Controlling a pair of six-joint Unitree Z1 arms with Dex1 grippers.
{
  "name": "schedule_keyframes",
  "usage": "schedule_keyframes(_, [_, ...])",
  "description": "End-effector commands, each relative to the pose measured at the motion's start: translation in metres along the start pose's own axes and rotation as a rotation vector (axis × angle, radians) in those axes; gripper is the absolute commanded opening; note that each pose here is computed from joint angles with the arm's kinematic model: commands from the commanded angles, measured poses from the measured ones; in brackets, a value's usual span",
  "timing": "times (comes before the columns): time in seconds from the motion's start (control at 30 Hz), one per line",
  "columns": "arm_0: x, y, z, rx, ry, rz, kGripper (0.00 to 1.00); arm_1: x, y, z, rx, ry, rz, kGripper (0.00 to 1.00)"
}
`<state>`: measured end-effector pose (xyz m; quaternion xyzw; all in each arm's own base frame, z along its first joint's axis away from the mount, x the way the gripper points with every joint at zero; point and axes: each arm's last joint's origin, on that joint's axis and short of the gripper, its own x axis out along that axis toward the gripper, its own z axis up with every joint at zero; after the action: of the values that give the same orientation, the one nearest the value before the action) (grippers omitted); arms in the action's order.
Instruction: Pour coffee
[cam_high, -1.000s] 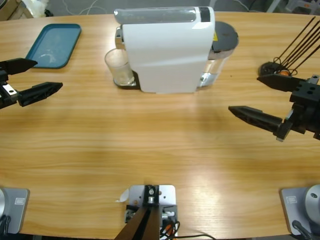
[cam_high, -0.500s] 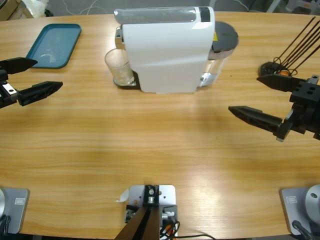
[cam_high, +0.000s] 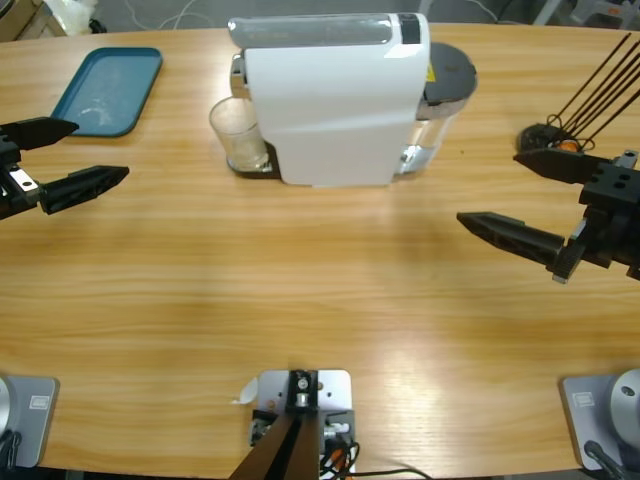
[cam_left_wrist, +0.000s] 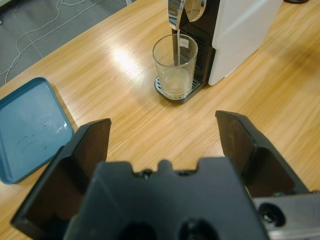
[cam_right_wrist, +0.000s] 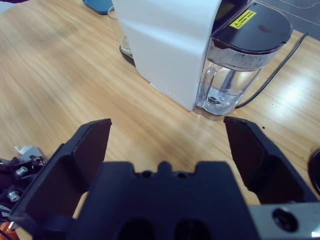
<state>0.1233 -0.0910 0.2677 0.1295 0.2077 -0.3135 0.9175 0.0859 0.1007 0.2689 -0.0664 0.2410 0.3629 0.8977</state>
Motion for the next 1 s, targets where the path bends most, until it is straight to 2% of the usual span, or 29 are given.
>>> schedule_keyframes(0.03, [0.0078, -0.0044, -0.0139, 0.012, 0.062, -0.028, 0.899, 0.0077, -0.0004, -0.0107, -0.002, 0.072, 0.000, 1.000])
schedule_keyframes(0.57, [0.0081, -0.0044, -0.0146, 0.011, 0.066, -0.024, 0.899, 0.0098, -0.0036, -0.0089, 0.024, 0.078, -0.023, 1.000])
schedule_keyframes(0.73, [0.0093, -0.0045, -0.0149, 0.012, 0.072, -0.024, 0.899, 0.0135, -0.0044, -0.0054, 0.042, 0.109, -0.038, 0.999])
schedule_keyframes(0.87, [0.0094, -0.0045, -0.0150, 0.012, 0.072, -0.024, 0.899, 0.0127, -0.0051, -0.0058, 0.045, 0.106, -0.044, 0.914])
schedule_keyframes(1.0, [0.0094, -0.0044, -0.0150, 0.012, 0.072, -0.022, 0.899, 0.0090, -0.0062, -0.0069, 0.058, 0.092, -0.050, 0.913])
